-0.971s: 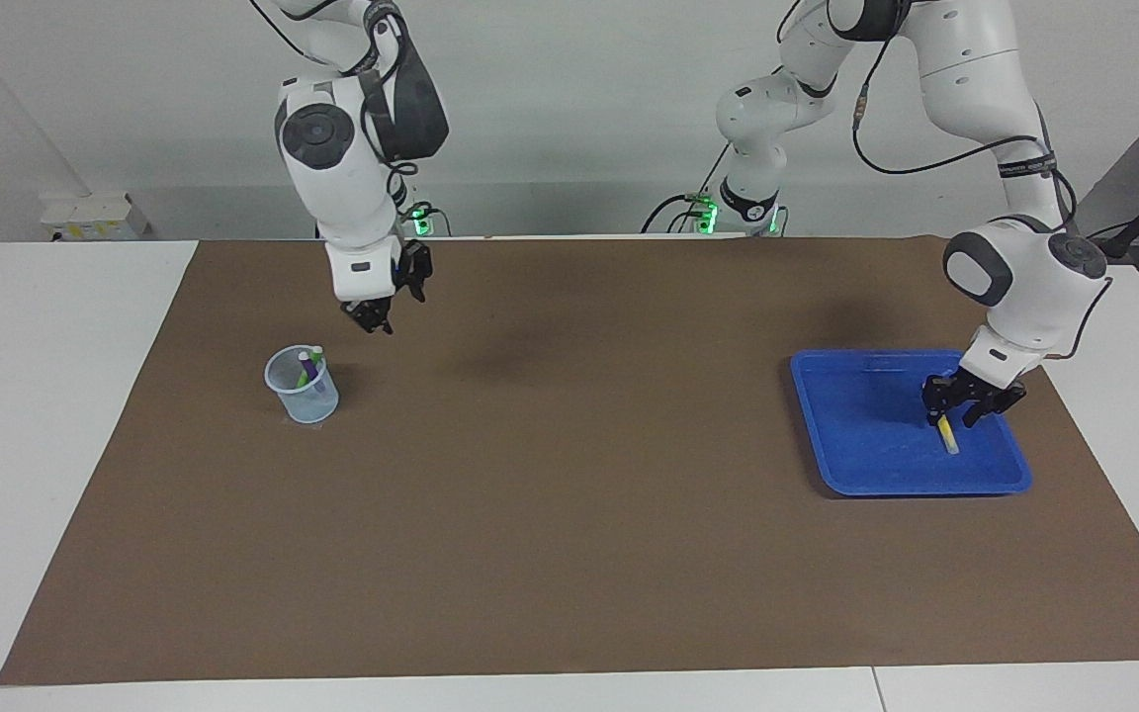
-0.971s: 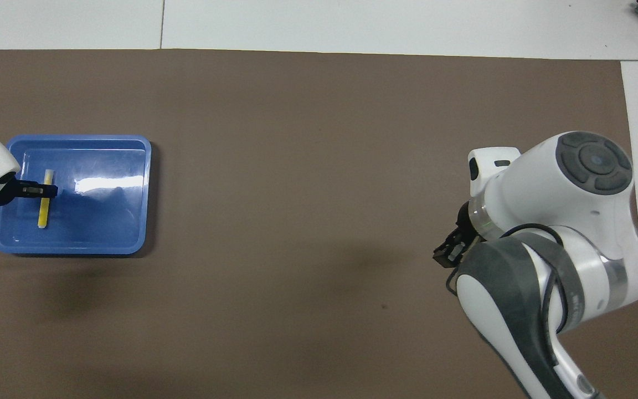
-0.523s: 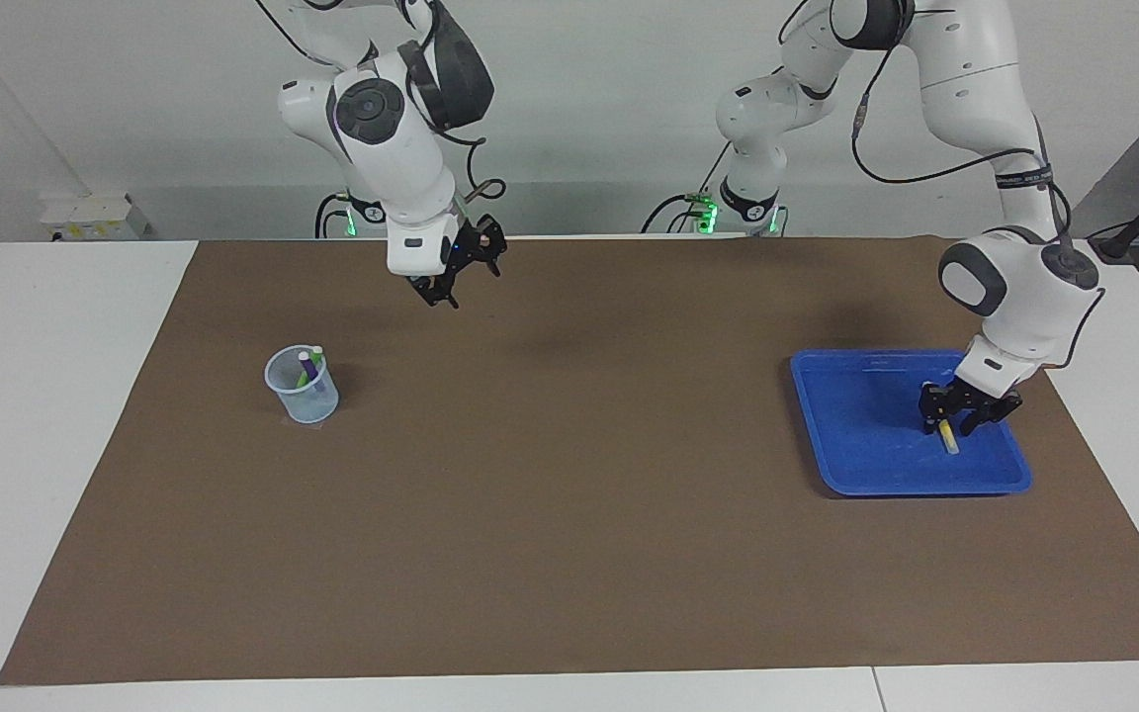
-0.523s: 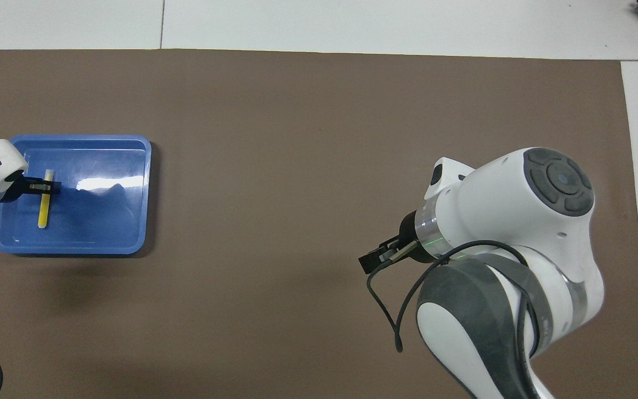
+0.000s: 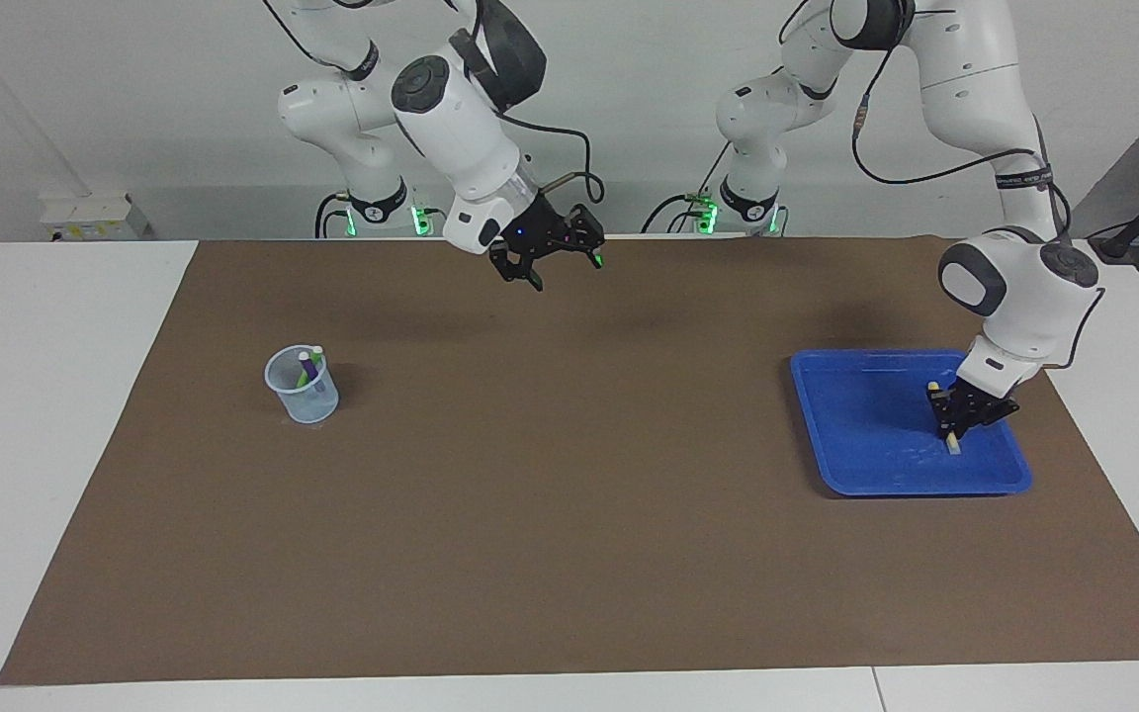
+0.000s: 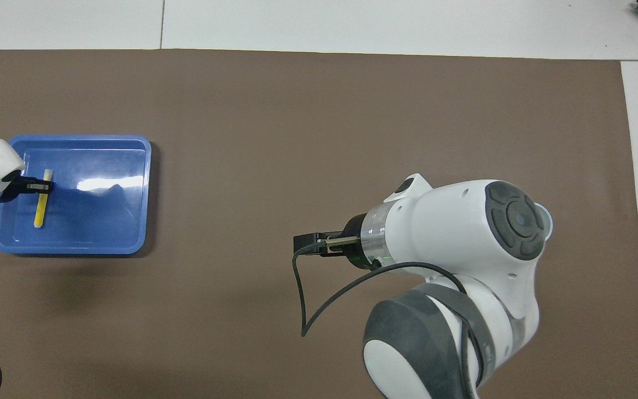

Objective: Transfer and insert pens with both arms
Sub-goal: 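Grasp and lift the yellow pen with the left gripper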

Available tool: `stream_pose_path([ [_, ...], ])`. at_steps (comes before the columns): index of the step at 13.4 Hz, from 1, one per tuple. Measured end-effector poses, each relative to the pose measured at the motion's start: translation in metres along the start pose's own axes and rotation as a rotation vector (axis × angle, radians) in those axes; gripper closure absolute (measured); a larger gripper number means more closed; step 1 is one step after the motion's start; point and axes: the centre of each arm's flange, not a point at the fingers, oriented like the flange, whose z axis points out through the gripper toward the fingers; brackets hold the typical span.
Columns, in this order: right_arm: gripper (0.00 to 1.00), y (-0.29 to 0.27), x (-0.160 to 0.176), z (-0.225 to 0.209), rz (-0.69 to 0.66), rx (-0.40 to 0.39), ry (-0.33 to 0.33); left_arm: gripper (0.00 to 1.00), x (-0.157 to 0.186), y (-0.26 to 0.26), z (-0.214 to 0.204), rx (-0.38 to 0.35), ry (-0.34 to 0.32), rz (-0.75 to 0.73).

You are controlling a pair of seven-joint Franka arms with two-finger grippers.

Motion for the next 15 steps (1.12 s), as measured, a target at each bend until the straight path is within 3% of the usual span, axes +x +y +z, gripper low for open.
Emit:
stream_pose_path([
  [5,0.0,-0.038,-0.021,0.016,0.254,0.085,0.036,0.81,0.001,0.002,-0.002,-0.032,-0.065,-0.03],
  [10,0.0,-0.056,-0.031,0.027,0.361,0.133,0.056,0.81,0.016,0.008,-0.021,-0.066,-0.143,-0.131],
  [15,0.0,-0.068,-0.037,0.033,0.48,0.216,0.036,0.81,0.041,0.041,-0.063,-0.119,-0.182,-0.337],
])
